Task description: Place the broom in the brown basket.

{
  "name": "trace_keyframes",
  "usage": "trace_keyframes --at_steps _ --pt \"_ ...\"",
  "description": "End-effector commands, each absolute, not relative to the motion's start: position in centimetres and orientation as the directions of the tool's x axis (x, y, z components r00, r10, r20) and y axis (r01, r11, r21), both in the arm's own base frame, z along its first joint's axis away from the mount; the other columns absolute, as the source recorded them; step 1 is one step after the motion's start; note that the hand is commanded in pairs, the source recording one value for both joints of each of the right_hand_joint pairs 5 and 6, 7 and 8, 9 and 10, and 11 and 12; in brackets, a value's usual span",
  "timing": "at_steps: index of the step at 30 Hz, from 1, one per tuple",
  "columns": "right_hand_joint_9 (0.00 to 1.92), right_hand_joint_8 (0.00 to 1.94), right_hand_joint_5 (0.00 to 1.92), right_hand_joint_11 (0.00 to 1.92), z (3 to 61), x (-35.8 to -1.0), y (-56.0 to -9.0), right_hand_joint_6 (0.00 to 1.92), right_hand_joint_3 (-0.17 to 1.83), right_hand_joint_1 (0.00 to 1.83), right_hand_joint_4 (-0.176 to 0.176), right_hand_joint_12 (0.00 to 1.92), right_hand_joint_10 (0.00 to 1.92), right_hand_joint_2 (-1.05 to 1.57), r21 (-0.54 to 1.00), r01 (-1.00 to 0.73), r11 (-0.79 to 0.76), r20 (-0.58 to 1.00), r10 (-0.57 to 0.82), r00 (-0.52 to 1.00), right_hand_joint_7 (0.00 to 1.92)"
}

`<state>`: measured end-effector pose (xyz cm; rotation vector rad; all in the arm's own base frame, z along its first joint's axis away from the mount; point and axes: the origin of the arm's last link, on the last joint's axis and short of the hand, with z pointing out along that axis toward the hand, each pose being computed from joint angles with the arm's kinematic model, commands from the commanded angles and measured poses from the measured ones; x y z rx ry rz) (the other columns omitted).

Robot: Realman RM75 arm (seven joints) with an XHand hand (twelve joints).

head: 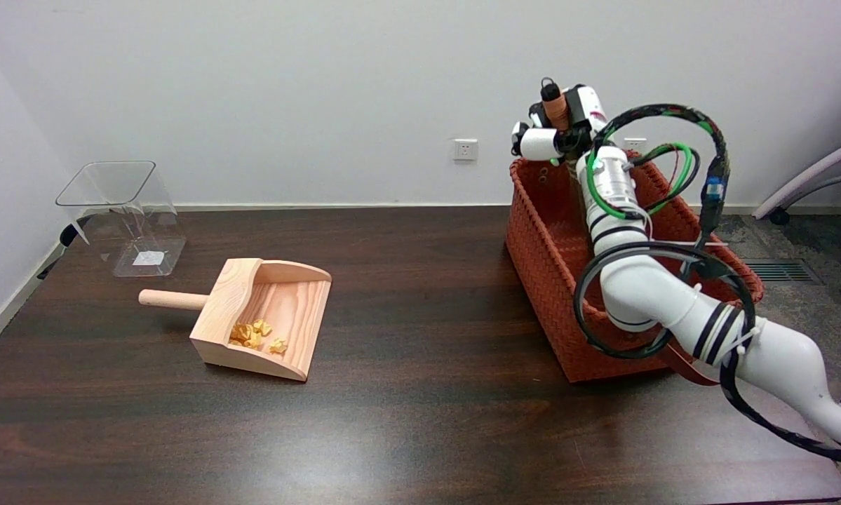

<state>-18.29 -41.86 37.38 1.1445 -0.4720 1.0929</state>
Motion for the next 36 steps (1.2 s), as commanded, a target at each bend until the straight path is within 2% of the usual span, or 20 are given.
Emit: trace_keyframes --at_steps 1,18,20,21,23,25,26,27,28,29,30,32,34,35,36 --pt "1.92 1.92 1.92 1.92 36.4 -22.7 -41.4 1.92 1.27 1.33 0.000 1.92 1.92 0.49 0.402 -0.915 -0.017 0.845 0.392 0.364 1.92" --pt "1.92 1.92 1.92 1.92 36.3 -24.4 -41.4 1.92 1.32 1.33 0.000 1.92 1.92 0.44 0.377 -0.926 0.013 0.851 0.390 0.352 1.92" --pt "1.92 1.92 1.92 1.92 36.3 -24.5 -41.3 1.92 1.50 1.25 0.000 1.92 1.92 0.10 0.377 -0.926 0.015 0.851 0.389 0.353 1.92" --pt "1.92 1.92 1.92 1.92 36.2 -24.5 -41.3 1.92 1.48 1.20 0.000 1.92 1.92 0.01 0.377 -0.926 0.013 0.852 0.388 0.352 1.92" --pt "1.92 1.92 1.92 1.92 36.0 -24.3 -41.3 1.92 1.14 1.11 0.000 1.92 1.92 0.29 0.376 -0.927 0.007 0.854 0.385 0.349 1.92" --pt "1.92 1.92 1.92 1.92 36.0 -24.1 -41.3 1.92 0.92 1.04 0.000 1.92 1.92 0.61 0.374 -0.927 -0.001 0.855 0.389 0.344 1.92" --pt "1.87 1.92 1.87 1.87 35.9 -23.9 -41.3 1.87 0.81 1.00 0.000 1.87 1.87 0.78 0.373 -0.928 -0.006 0.855 0.391 0.341 1.92" --pt "1.76 1.91 1.76 1.76 35.8 -23.9 -41.3 1.76 0.81 0.99 0.000 1.76 1.76 0.76 0.372 -0.928 -0.009 0.856 0.390 0.339 1.91" --pt "1.63 1.86 1.63 1.63 35.8 -23.8 -41.4 1.63 0.91 1.01 0.000 1.63 1.63 0.61 0.370 -0.929 -0.013 0.857 0.390 0.336 1.86" --pt "1.51 1.77 1.51 1.51 35.7 -23.6 -41.4 1.51 1.09 1.02 0.000 1.51 1.51 0.41 0.369 -0.929 -0.017 0.858 0.391 0.333 1.77" --pt "1.32 1.63 1.32 1.32 35.7 -23.6 -41.4 1.32 1.40 1.05 0.000 1.32 1.32 0.11 0.368 -0.930 -0.018 0.858 0.391 0.332 1.63" --pt "1.14 1.47 1.14 1.14 35.6 -23.5 -41.4 1.14 1.67 1.09 0.000 1.14 1.14 -0.17 0.365 -0.931 -0.023 0.859 0.394 0.328 1.47" --pt "0.92 1.23 0.92 0.92 35.5 -23.5 -41.4 0.92 1.82 1.12 0.000 0.92 0.92 -0.46 0.365 -0.931 -0.025 0.859 0.395 0.326 1.23" --pt "0.84 1.15 0.84 0.84 35.4 -23.5 -41.4 0.84 1.80 1.12 0.000 0.84 0.84 -0.52 0.367 -0.930 -0.027 0.858 0.395 0.327 1.15" --pt "0.68 1.04 0.68 0.68 35.3 -23.4 -41.3 0.68 1.68 1.18 0.000 0.68 0.68 -0.57 0.369 -0.929 -0.030 0.858 0.396 0.328 1.04"
